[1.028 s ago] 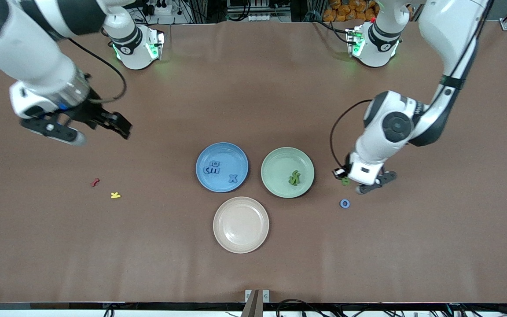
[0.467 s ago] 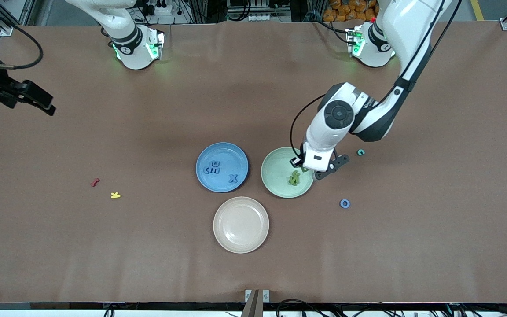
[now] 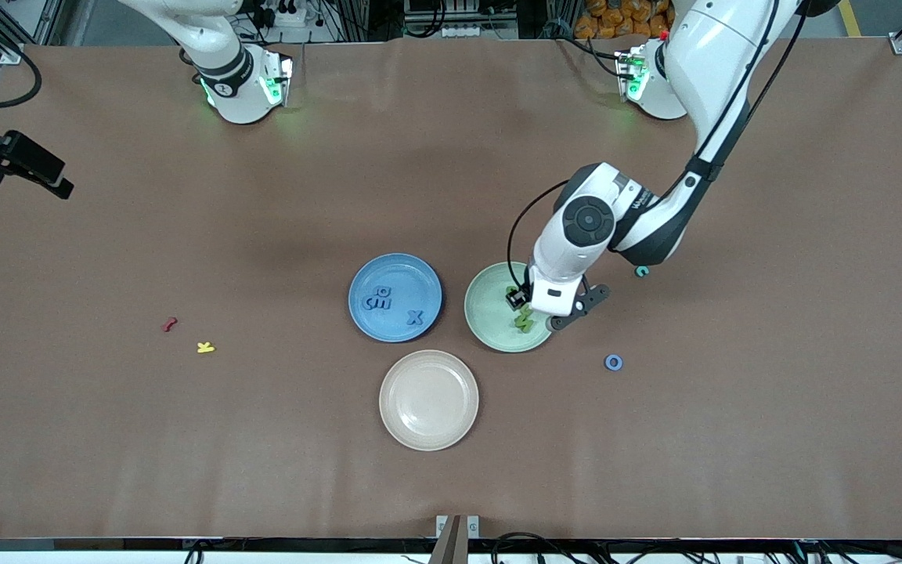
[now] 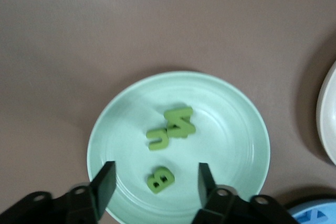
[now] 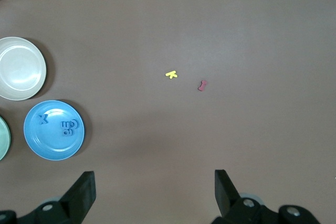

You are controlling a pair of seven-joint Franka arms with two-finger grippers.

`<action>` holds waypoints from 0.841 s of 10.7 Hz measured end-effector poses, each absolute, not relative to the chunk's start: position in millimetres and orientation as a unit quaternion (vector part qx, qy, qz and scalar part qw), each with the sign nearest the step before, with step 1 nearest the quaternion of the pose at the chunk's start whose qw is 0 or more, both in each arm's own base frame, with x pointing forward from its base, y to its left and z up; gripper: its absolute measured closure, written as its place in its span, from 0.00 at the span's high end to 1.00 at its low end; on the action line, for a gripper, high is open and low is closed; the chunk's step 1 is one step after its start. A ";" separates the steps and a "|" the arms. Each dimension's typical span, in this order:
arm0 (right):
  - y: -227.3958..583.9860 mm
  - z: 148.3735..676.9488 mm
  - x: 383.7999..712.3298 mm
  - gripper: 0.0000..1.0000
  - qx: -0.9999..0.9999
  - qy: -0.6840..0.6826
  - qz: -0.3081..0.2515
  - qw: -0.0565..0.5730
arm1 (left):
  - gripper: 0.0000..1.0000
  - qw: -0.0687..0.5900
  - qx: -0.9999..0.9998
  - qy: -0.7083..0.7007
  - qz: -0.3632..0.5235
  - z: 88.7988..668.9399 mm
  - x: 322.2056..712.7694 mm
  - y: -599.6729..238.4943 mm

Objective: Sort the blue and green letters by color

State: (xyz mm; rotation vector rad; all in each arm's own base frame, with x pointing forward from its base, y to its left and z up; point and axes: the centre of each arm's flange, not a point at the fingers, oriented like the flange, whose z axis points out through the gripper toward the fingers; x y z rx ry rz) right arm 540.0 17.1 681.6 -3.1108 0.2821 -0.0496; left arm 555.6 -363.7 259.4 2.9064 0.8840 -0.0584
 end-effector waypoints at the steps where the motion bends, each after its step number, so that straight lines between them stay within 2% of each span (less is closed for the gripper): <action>1: 13.1 681.4 539.0 1.00 -0.997 0.081 -0.013 0.008 | 0.80 0.049 0.959 0.278 -0.015 262.5 564.9 -350.2; 2: 9.5 678.9 538.4 1.00 -0.998 0.068 -0.007 0.008 | 0.93 0.042 0.965 0.258 -0.015 267.4 576.8 -328.2; 3: 6.7 673.9 538.5 1.00 -0.998 0.062 -0.001 0.007 | 1.00 0.034 0.971 0.238 -0.015 274.3 591.3 -298.1; 6: 6.7 651.0 540.0 1.00 -0.998 0.056 0.022 0.011 | 1.00 0.024 0.984 0.174 -0.017 285.9 627.9 -196.7; 9: 8.0 629.6 541.4 1.00 -0.998 0.052 0.022 0.021 | 1.00 -0.010 0.993 0.117 -0.001 302.0 641.2 -138.0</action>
